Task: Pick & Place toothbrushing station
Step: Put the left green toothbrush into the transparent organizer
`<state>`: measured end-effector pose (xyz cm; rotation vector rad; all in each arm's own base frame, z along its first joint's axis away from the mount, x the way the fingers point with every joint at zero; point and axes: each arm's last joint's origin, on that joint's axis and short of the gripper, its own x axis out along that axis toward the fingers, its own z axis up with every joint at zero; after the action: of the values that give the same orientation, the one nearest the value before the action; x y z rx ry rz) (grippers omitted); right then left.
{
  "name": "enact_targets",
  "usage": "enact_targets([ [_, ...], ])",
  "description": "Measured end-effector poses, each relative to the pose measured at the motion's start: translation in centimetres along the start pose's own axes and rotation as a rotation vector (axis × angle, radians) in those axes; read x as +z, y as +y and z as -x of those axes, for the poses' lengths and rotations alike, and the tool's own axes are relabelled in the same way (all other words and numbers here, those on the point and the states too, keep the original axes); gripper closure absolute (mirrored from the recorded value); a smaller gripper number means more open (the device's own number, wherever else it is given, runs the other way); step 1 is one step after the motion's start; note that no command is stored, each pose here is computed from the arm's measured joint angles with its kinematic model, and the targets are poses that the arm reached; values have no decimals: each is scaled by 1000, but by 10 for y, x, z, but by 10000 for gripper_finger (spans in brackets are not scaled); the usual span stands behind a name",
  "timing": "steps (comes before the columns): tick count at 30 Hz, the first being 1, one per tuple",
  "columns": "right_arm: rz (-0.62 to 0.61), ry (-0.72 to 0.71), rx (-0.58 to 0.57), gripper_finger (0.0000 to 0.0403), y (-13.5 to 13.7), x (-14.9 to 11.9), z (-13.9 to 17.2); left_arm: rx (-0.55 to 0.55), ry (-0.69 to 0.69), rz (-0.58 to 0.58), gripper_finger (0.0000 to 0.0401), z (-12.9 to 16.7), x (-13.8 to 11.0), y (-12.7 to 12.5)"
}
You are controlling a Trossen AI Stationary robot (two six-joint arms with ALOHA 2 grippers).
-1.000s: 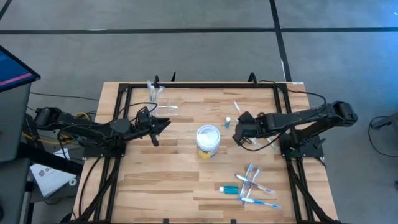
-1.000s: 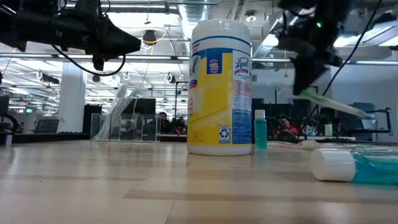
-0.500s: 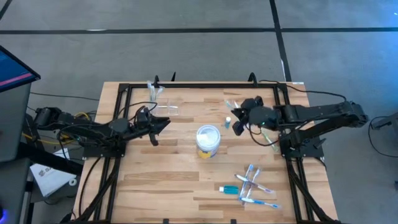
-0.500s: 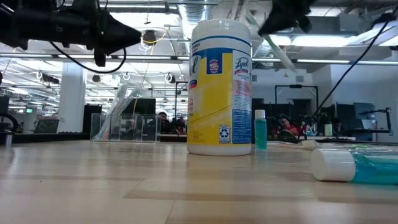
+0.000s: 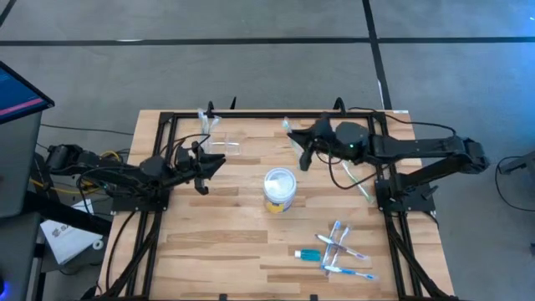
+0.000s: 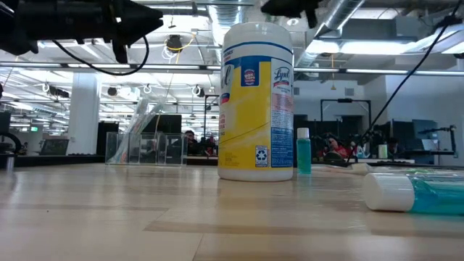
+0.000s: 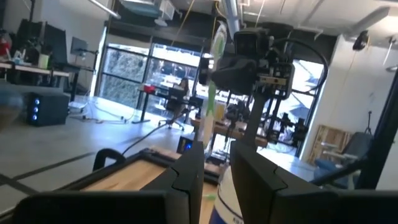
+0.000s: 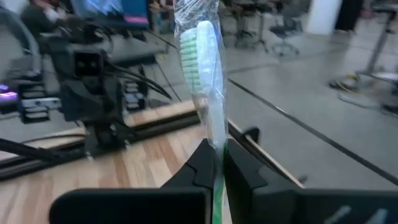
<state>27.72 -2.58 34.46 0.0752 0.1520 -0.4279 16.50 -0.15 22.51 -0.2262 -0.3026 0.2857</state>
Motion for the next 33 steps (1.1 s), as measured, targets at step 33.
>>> enact_targets([
  [33, 40, -77, 364, 395, 45, 4, -105, -13, 23, -66, 301, -40, 0, -12],
])
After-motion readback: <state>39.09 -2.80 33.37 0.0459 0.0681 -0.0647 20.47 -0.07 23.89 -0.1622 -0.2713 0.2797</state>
